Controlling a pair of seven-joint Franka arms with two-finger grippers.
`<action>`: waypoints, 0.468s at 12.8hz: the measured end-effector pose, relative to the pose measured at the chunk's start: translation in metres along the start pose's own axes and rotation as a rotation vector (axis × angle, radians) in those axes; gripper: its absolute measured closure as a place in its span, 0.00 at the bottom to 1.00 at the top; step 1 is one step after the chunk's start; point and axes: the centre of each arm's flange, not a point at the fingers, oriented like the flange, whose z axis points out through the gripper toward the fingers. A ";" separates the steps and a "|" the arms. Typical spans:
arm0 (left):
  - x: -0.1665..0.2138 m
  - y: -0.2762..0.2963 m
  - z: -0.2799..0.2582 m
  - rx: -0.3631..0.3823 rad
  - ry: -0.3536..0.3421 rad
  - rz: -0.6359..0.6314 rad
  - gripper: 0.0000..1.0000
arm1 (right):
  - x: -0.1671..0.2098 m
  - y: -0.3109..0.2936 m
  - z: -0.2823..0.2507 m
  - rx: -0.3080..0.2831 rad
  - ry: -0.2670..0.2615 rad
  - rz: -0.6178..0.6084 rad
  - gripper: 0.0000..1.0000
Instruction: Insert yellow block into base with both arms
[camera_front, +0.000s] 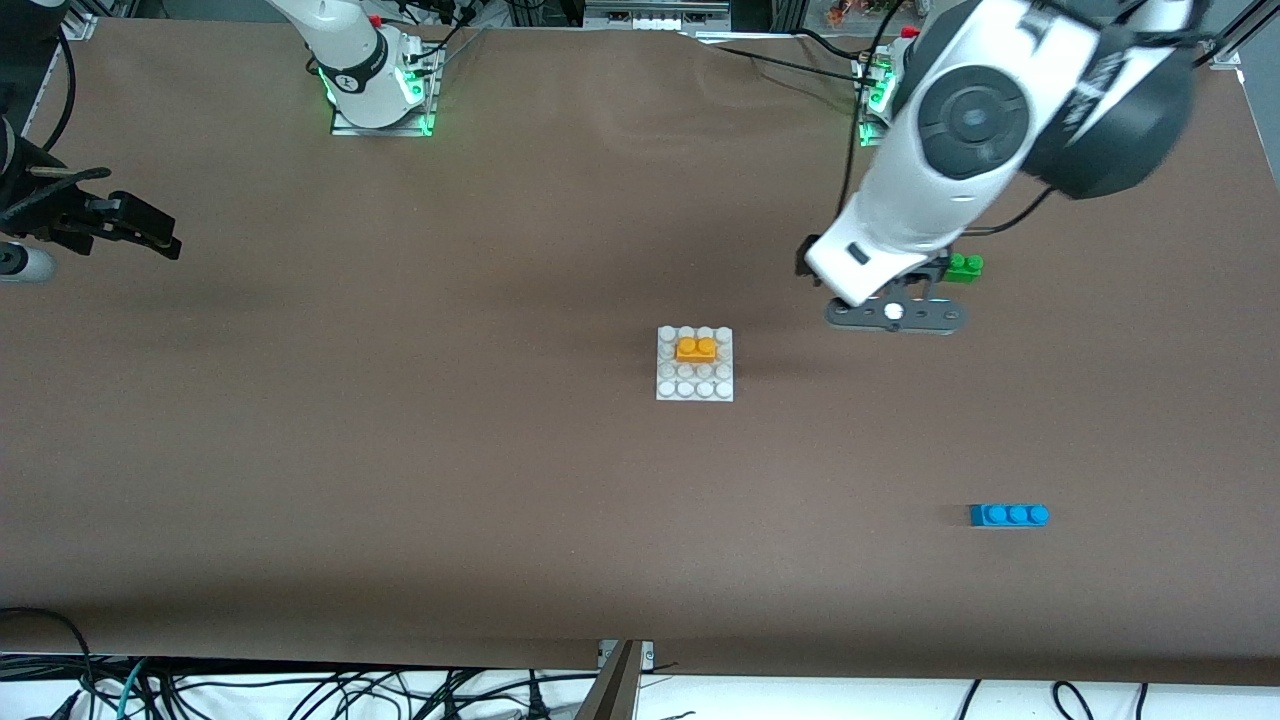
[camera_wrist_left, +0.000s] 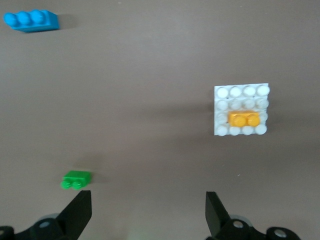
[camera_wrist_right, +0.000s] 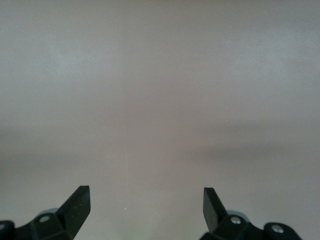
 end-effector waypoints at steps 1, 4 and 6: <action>0.004 -0.022 -0.011 -0.009 0.016 0.015 0.00 | 0.000 0.000 0.000 0.000 0.000 0.000 0.00; -0.009 -0.103 -0.042 -0.096 0.066 0.049 0.00 | 0.000 0.000 0.000 0.000 0.000 0.000 0.00; -0.034 -0.142 -0.045 -0.111 0.129 0.037 0.00 | 0.000 0.000 0.000 0.000 0.000 0.000 0.00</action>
